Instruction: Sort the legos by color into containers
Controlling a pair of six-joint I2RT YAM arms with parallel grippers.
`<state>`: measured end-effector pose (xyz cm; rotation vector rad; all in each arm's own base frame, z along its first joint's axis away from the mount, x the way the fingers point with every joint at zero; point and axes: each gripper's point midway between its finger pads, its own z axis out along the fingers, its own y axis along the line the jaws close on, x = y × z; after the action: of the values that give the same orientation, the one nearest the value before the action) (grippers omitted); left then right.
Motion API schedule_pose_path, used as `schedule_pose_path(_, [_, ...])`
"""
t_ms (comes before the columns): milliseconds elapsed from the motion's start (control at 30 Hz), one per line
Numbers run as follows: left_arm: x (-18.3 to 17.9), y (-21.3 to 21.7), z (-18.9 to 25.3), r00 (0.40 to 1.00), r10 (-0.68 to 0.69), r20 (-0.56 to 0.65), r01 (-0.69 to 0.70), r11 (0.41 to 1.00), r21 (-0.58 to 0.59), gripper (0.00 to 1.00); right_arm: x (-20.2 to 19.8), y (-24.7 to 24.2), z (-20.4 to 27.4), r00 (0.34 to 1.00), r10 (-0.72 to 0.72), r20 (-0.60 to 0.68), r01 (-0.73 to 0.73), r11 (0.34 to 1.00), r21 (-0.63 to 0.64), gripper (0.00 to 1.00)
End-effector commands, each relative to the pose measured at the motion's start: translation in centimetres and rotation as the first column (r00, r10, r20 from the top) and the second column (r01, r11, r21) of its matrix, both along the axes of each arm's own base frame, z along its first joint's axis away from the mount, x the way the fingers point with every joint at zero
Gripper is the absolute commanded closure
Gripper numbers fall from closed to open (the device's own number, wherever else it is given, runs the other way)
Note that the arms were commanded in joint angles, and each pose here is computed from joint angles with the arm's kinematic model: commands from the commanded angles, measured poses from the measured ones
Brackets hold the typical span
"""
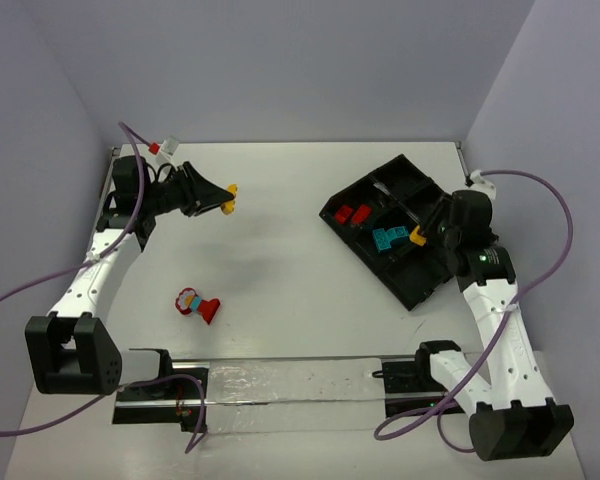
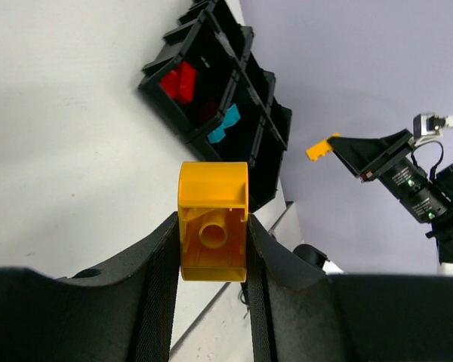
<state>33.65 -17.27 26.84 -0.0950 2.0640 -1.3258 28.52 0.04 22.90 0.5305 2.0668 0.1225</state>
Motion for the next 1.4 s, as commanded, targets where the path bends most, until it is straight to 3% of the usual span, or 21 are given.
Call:
schedule_pose_path(0, [0.6, 0.6, -0.9, 0.999, 0.035, -0.006, -0.034, 0.998, 0.045, 1.0, -2.8, -4.3, -4.1, 0.967, -0.214, -0.137, 0.202, 0.975, -0.094, 1.0])
schedule_pose_path(333, [0.7, 0.4, -1.7, 0.999, 0.035, -0.033, -0.033, 0.998, 0.051, 1.0, -3.5, -4.4, -9.0, 0.937, -0.266, -0.226, 0.258, 0.964, -0.065, 0.96])
schedule_pose_path(433, [0.6, 0.2, -1.6, 0.999, 0.028, -0.032, -0.026, 0.998, 0.053, 1.0, -3.2, -4.3, -9.6, 0.939, -0.261, -0.223, 0.255, 0.965, -0.055, 0.72])
schedule_pose_path(500, [0.7, 0.1, -1.4, 0.999, 0.027, -0.027, -0.026, 0.998, 0.055, 1.0, -3.0, -4.3, -9.6, 0.942, -0.257, -0.215, 0.25, 0.967, -0.059, 0.37])
schedule_pose_path(567, [0.8, 0.0, -1.2, 0.999, 0.029, -0.024, -0.027, 0.998, 0.059, 1.0, -2.7, -4.3, -9.3, 0.947, -0.246, -0.209, 0.238, 0.969, -0.063, 0.23])
schedule_pose_path(633, [0.7, -0.2, -1.1, 0.999, 0.029, -0.021, -0.028, 0.998, 0.064, 1.0, -2.1, -4.2, -8.4, 0.956, -0.227, -0.188, 0.218, 0.974, -0.065, 0.16])
schedule_pose_path(767, [0.7, -0.7, -1.8, 0.999, 0.039, -0.031, -0.035, 0.994, 0.104, 1.0, -0.6, -1.6, -5.0, 0.988, -0.096, -0.12, 0.09, 0.995, -0.049, 0.18])
schedule_pose_path(867, [0.8, -1.9, -3.5, 0.997, 0.042, -0.062, -0.031, 0.985, 0.172, 1.0, 0.5, 3.3, -3.3, 0.993, 0.054, -0.106, -0.061, 0.996, -0.06, 0.2])
schedule_pose_path(1067, [0.3, -4.6, -9.6, 0.987, 0.111, -0.118, -0.043, 0.884, 0.465, 1.0, 1.1, 11.9, -2.3, 0.957, 0.281, -0.079, -0.282, 0.959, -0.008, 0.2])
schedule_pose_path(1200, [-0.9, -5.9, -11.7, 0.983, 0.132, -0.127, -0.042, 0.836, 0.547, 1.0, 0.8, 13.9, -2.8, 0.928, 0.365, -0.072, -0.365, 0.931, 0.016, 0.2])
schedule_pose_path(1300, [-1.4, -8.1, -11.2, 0.989, 0.078, -0.128, 0.0, 0.855, 0.518, 1.0, 0.2, 16.1, -2.7, 0.886, 0.462, -0.046, -0.459, 0.886, 0.071, 0.2])
schedule_pose_path(1367, [-2.1, -10.5, -9.3, 0.993, -0.036, -0.112, 0.078, 0.915, 0.396, 1.0, -0.4, 18.2, -2.1, 0.839, 0.544, 0.0, -0.539, 0.832, 0.133, 0.2])
